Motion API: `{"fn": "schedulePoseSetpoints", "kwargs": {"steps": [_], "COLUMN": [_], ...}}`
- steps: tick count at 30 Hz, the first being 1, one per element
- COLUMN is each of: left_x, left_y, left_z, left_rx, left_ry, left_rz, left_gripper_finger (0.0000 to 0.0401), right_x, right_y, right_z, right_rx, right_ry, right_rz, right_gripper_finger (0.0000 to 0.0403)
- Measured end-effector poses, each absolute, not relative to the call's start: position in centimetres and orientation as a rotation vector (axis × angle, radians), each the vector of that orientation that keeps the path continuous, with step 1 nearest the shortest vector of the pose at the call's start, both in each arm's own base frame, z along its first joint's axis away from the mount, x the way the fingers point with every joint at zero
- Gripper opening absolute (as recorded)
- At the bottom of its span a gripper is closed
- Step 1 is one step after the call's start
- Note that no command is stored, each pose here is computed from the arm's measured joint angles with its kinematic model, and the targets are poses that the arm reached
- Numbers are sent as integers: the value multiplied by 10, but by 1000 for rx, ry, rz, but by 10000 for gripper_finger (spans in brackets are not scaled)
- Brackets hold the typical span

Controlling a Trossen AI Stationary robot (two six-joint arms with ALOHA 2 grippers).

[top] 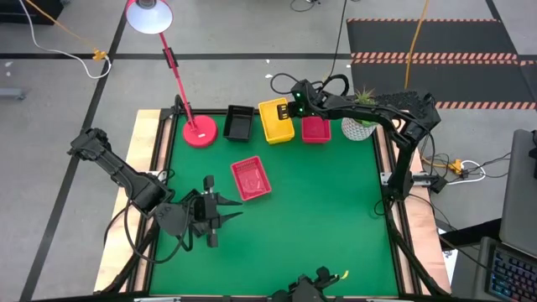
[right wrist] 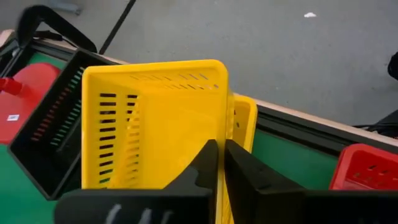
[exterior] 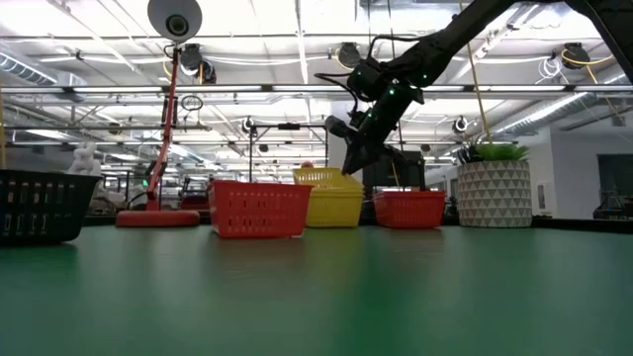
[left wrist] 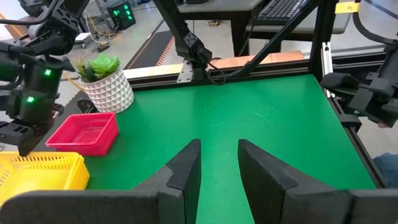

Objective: Stack baskets by color
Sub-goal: Stack the bottom yellow bin on the top stacked yellow bin

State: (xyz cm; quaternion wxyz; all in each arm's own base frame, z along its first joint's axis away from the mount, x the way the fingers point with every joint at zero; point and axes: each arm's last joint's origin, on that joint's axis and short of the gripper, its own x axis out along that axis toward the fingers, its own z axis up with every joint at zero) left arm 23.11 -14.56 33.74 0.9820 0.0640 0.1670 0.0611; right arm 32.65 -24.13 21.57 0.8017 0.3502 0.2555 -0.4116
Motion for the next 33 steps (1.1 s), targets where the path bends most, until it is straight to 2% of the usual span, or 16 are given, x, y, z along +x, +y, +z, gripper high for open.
{"fn": "schedulePoseSetpoints", "kwargs": {"steps": [7,26,33], "left_x": [231,231,231], "left_y": [-145,-145,-145], "left_z": [337,337,337], "left_rx": [129,129,129], "left_ry": [336,336,336], "left_rz": [124,124,124], "left_gripper_finger": [108,108,108], "right_x": [325,321,316], "right_y": [-243,-253,-257], "right_z": [217,223,223], "right_rx": [813,993,1053], "right_ry": [514,462,452], "right_rz": [-901,-745,-767], "right_gripper_finger": [5,1,0]}}
